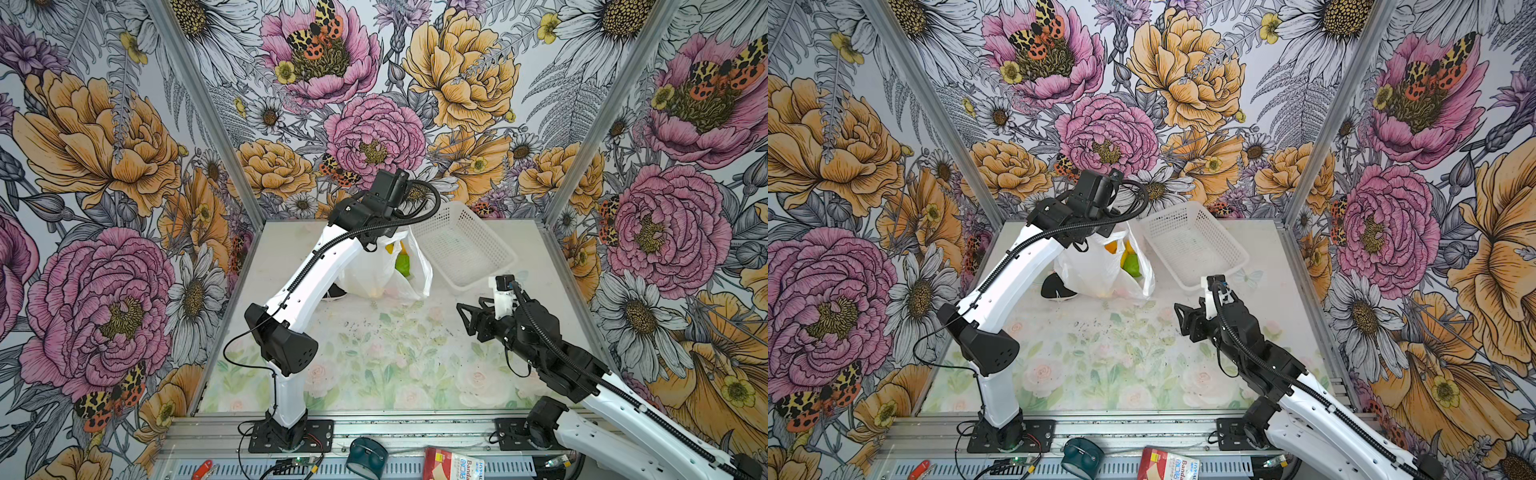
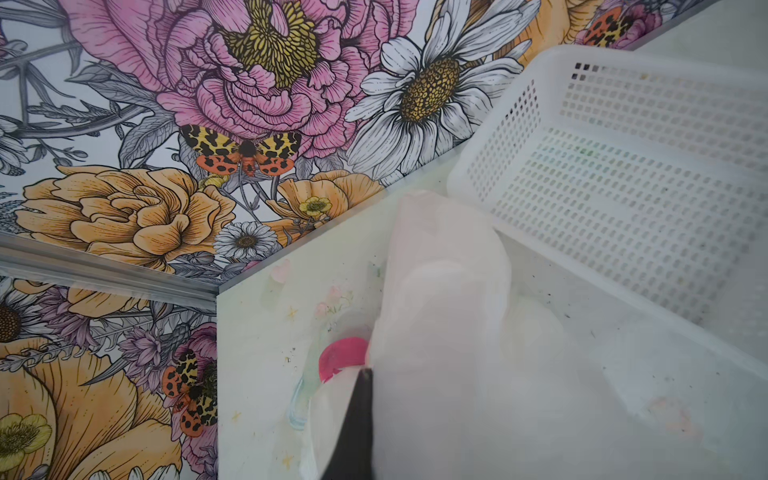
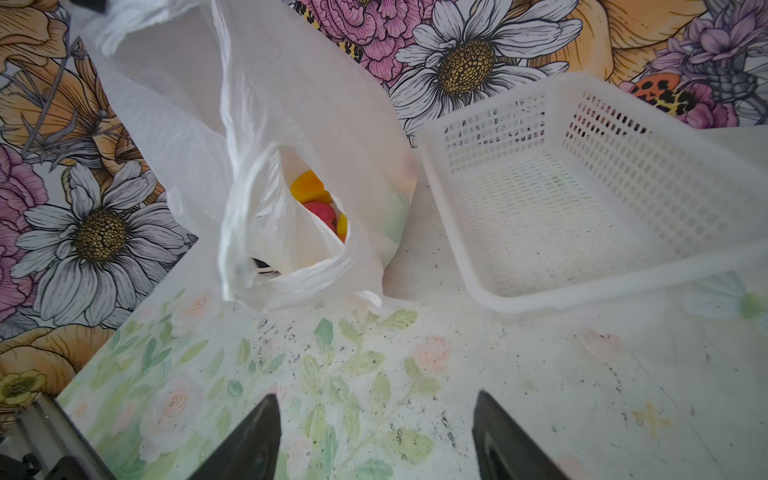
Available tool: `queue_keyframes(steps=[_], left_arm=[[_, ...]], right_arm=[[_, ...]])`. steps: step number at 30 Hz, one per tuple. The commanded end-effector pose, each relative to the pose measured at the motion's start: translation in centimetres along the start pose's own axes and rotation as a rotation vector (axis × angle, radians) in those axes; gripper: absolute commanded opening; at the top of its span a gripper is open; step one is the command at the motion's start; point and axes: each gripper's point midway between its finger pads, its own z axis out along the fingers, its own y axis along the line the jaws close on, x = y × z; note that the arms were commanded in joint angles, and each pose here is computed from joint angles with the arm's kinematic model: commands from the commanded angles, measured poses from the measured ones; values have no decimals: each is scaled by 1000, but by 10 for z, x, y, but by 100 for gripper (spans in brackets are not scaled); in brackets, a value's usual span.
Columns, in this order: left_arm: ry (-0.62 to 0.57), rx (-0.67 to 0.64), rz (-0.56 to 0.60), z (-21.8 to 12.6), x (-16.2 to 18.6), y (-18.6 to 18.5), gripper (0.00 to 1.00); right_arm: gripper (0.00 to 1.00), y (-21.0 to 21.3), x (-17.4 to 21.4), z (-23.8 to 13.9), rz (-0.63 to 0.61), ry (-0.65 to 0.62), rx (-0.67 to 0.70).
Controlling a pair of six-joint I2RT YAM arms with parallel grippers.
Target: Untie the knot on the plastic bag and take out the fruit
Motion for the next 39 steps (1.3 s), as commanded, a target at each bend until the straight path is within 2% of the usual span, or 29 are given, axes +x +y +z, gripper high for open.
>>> queue_keyframes(steps=[1,4,7,10,15,19,23,27,32,36,39], left_arm=[[75,153,-9,-6,35,-36,0],[181,344,18,3,77,-82,0],[153,476,43,-10,85,-113,0],[76,624,26,-34,76,-127,0],[79,684,-6,-35,89,-124,0],[70,603,60,-36,94,-129,0],[95,454,72,-20,100,-112,0],[91,454,57,-20,97,-108,0],[66,437,54,-28,93,-100,0],[65,406,55,-27,94,-95,0],[84,352,52,-18,97,-88,0]], right_arm=[[58,22,-7,-13,-20,-29,-126],[45,38,-6,-19,-28,-17,-216],[36,51,-2,-16,-36,14,-266],[32,54,5,-1,-40,49,-251],[31,63,23,41,-56,100,-198],[34,67,39,86,-76,101,-146],[38,59,48,130,-81,77,-58],[40,62,50,170,-114,80,-21],[38,46,73,217,-98,162,58],[39,42,107,229,-61,247,36],[49,48,124,221,-15,238,-48]])
